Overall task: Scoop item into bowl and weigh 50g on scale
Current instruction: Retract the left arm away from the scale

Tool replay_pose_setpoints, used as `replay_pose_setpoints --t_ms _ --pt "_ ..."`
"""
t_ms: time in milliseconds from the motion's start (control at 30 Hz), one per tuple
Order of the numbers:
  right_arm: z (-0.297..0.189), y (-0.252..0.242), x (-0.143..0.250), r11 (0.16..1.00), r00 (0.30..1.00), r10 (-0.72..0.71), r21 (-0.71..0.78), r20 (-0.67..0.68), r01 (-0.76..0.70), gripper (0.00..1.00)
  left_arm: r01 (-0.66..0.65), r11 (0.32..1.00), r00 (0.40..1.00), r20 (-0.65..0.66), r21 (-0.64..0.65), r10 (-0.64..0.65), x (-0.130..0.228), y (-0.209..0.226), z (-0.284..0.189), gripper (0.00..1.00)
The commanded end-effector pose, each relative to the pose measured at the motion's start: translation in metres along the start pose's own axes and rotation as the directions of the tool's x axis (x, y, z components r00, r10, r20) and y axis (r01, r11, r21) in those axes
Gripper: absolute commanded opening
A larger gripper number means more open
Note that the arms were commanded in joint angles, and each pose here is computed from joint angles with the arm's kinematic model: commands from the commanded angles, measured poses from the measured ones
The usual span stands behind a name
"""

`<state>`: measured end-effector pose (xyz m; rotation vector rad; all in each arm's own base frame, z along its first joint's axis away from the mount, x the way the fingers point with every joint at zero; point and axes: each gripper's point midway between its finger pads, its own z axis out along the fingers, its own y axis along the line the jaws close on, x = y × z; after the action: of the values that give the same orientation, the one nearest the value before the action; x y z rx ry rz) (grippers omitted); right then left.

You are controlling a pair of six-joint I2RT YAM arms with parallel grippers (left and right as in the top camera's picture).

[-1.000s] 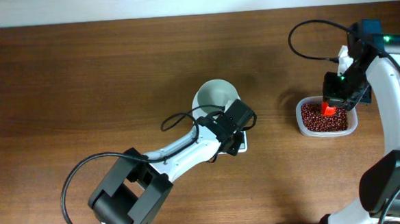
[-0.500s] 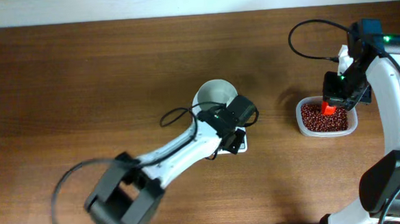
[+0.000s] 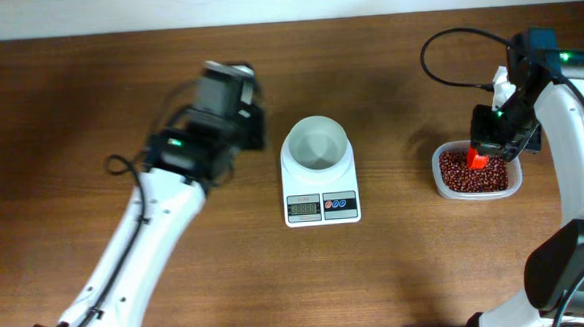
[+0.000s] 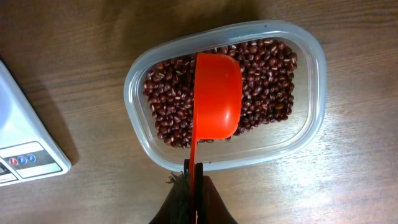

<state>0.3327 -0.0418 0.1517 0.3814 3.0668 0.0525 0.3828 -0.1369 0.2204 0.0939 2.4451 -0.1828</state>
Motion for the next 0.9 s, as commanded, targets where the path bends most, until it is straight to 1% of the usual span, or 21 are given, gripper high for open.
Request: replay_pose_setpoints --t_ms 0,67,133,233,300,333,467,533,633,700,767,800,867 --pt "-0.008 0.002 -0.007 1.0 0.999 0.008 -0.013 0.038 -0.007 0.04 0.179 0.976 0.962 0.23 -0.128 -0.146 -0.063 0.091 -0.02 0.0" --pt "-0.008 0.002 -0.009 1.0 0.999 0.007 -0.014 0.043 -0.007 0.04 0.245 0.953 0.934 0.309 -0.177 -0.183 -0.079 0.126 -0.025 0.0" --pt "-0.008 0.002 -0.011 1.0 0.998 0.007 -0.015 0.055 -0.006 0.04 0.337 0.911 0.885 0.41 -0.238 -0.221 -0.096 0.177 -0.037 0.0" --pt "-0.008 0.002 -0.013 1.0 0.998 0.007 -0.015 0.061 -0.006 0.04 0.418 0.865 0.837 0.488 -0.278 -0.248 -0.105 0.227 -0.046 0.0" --pt "-0.008 0.002 -0.013 1.0 0.998 0.006 -0.015 0.06 -0.006 0.04 0.477 0.825 0.809 0.518 -0.302 -0.278 -0.103 0.261 -0.046 0.0" --pt "-0.008 0.002 -0.013 1.0 0.998 0.007 -0.015 0.06 -0.006 0.04 0.498 0.811 0.8 0.524 -0.308 -0.292 -0.1 0.271 -0.046 0.0" --pt "-0.008 0.002 -0.013 1.0 0.998 0.006 -0.012 0.061 -0.005 0.04 0.57 0.742 0.782 0.51 -0.354 -0.358 -0.078 0.318 -0.031 0.0" --pt "-0.008 0.002 -0.013 1.0 0.998 0.006 -0.011 0.061 -0.005 0.04 0.611 0.711 0.76 0.51 -0.35 -0.402 -0.07 0.33 -0.024 0.0" --pt "-0.008 0.002 -0.013 1.0 0.998 0.006 -0.011 0.061 -0.005 0.04 0.62 0.698 0.761 0.492 -0.359 -0.423 -0.062 0.338 -0.011 0.0" --pt "-0.008 0.001 -0.013 1.0 0.998 0.006 -0.007 0.061 -0.006 0.04 0.618 0.699 0.765 0.481 -0.36 -0.429 -0.059 0.338 -0.006 0.0" --pt "-0.008 -0.007 -0.014 0.999 0.998 0.006 0.036 0.066 -0.009 0.04 0.615 0.706 0.767 0.473 -0.35 -0.433 -0.059 0.336 -0.005 0.0" --pt "-0.009 -0.015 -0.013 0.997 0.998 0.009 0.077 0.067 -0.014 0.04 0.612 0.714 0.77 0.462 -0.341 -0.439 -0.058 0.333 -0.003 0.0" --pt "-0.01 -0.023 -0.008 0.996 0.999 0.027 0.089 0.044 -0.03 0.04 0.602 0.732 0.783 0.412 -0.317 -0.466 -0.051 0.324 0.004 0.0"
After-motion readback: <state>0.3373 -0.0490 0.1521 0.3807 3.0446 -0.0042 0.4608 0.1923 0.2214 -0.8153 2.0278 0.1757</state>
